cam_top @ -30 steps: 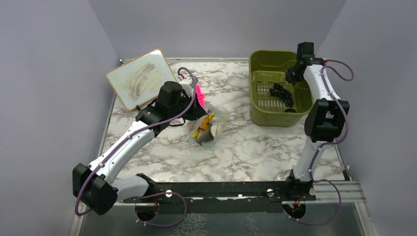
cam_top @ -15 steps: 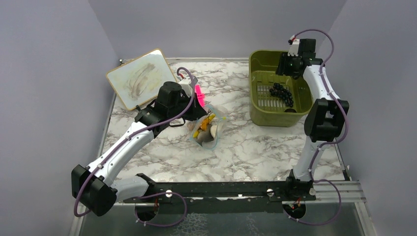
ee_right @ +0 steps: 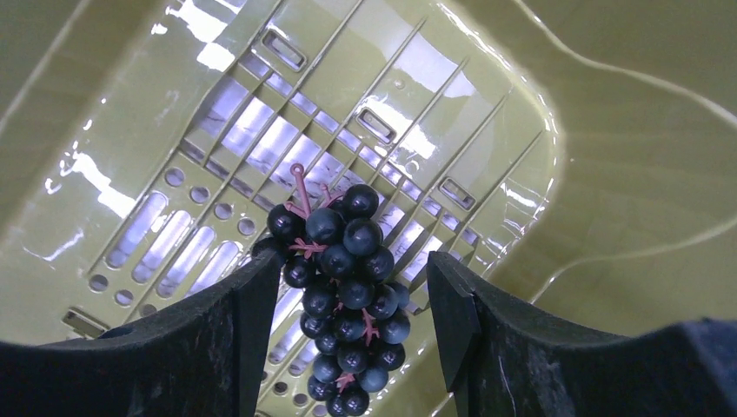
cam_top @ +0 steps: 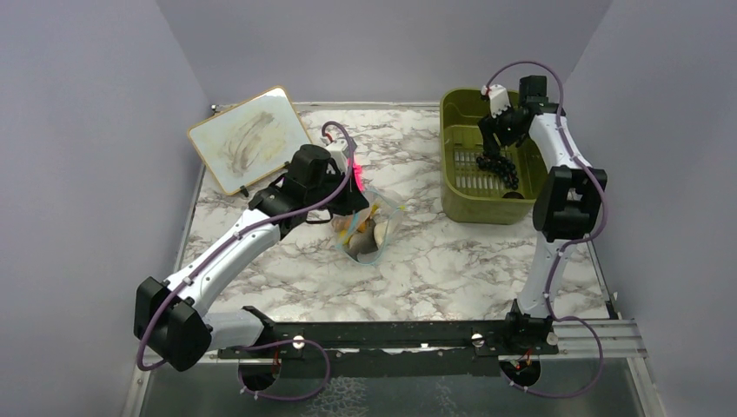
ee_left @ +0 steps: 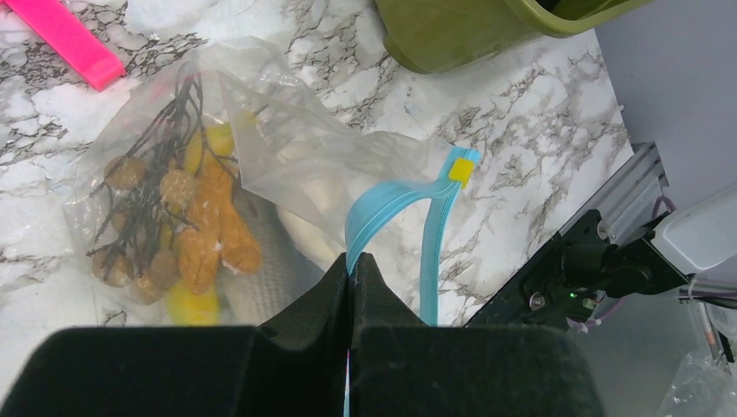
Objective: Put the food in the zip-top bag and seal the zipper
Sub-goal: Pick up the fake fruit from the bin.
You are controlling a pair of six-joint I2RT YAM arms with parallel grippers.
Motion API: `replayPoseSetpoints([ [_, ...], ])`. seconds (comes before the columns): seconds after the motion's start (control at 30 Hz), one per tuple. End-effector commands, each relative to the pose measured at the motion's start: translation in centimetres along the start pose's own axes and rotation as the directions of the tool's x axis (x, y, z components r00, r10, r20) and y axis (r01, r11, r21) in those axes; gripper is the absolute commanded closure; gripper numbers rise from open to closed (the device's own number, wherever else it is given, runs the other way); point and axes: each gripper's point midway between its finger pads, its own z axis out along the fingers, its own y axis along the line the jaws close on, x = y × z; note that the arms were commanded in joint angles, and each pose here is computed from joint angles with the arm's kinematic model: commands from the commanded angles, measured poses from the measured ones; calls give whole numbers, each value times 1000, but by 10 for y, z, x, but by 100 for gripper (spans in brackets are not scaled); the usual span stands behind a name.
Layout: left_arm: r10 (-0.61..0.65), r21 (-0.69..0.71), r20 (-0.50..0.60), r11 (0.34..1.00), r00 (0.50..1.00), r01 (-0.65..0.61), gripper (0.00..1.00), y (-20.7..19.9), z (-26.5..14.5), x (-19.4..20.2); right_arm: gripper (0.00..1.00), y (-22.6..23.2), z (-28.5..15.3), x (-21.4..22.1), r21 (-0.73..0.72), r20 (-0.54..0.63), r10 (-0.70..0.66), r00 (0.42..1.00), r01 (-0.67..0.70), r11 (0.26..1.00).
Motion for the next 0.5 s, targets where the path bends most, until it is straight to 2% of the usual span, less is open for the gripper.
replayPoseSetpoints([
  [0.0,8,38,10,999,1000,-8,100,-13,-1,-10,36,4,10,8,-64,-29,-97,995,95,993],
  [0.33,2,17,-12,1000,1000,-2,100,-7,6,-6,37,5,38,25,-114,-60,-127,990,120,986],
  [0.47,1,3,-11,1000,1000,-1,100,-4,8,-6,41,8,54,30,-149,-60,-99,993,89,985],
])
